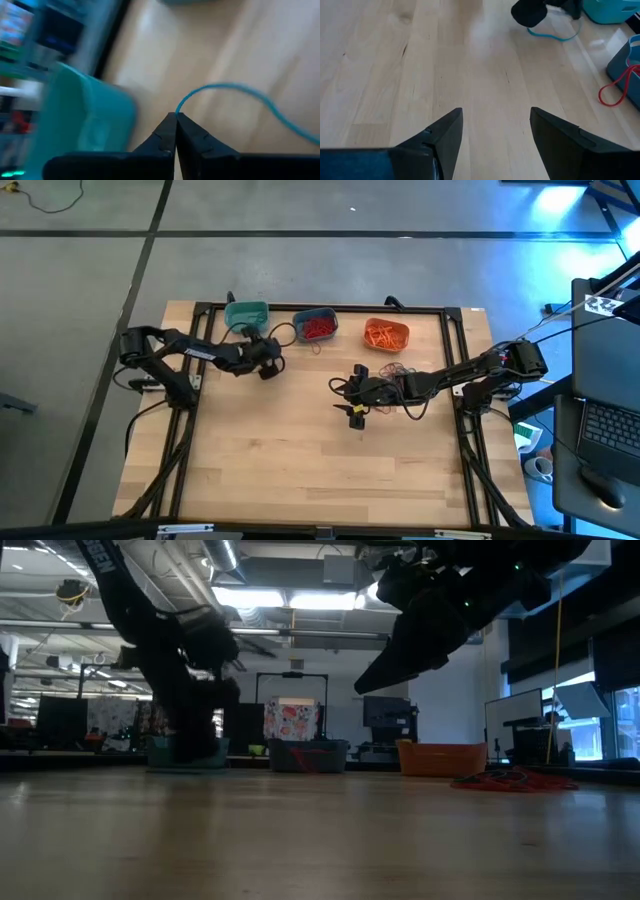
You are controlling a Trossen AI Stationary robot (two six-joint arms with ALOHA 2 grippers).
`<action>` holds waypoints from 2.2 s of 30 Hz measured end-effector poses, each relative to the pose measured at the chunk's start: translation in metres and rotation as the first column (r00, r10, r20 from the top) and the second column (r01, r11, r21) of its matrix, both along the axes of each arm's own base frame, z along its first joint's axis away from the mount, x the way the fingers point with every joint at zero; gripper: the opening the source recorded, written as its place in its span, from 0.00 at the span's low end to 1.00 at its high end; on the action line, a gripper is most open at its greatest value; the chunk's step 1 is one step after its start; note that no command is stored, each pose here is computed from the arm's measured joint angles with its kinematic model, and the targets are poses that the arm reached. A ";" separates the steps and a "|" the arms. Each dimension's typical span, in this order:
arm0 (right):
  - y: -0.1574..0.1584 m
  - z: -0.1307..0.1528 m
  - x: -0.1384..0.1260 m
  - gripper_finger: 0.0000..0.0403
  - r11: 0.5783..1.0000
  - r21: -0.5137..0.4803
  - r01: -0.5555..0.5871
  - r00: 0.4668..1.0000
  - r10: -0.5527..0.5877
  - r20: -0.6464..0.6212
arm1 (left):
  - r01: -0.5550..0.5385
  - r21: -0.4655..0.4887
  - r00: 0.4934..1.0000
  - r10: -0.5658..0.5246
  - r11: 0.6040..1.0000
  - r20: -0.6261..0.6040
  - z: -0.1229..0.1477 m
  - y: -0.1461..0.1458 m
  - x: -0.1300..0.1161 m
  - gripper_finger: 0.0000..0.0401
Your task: Sort rubber bands into baskets
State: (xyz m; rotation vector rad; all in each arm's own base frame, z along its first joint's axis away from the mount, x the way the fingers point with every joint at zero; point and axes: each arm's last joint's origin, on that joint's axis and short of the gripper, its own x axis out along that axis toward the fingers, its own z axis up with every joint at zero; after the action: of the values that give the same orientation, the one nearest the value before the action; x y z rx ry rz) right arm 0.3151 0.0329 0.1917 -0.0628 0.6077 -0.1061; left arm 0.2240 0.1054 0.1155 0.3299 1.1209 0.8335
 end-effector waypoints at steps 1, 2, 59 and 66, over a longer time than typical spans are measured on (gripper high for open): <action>0.000 0.000 0.000 0.58 1.000 0.000 0.000 1.000 0.000 0.000 | -0.008 0.035 1.000 0.008 0.999 0.004 0.004 -0.001 0.001 0.01; 0.000 0.000 0.000 0.58 1.000 0.000 0.000 1.000 0.000 0.000 | -0.017 0.067 1.000 0.017 0.998 0.008 0.008 -0.002 0.002 0.00; -0.040 -0.014 0.018 0.58 0.950 -0.041 0.310 0.946 -0.303 0.118 | 0.470 -0.215 0.749 -0.258 0.856 0.610 0.065 -0.015 -0.021 0.40; -0.089 -0.046 0.027 0.58 0.929 0.112 0.352 0.929 -0.361 0.082 | 0.476 -0.213 0.748 -0.266 0.853 0.608 0.065 -0.016 -0.021 0.40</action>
State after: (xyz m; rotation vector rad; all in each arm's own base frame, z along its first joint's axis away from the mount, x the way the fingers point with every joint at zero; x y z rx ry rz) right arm 0.3422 -0.0558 0.1454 0.1472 0.5168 -0.4315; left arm 0.2032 0.0891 0.1807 -0.0093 0.5901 0.3048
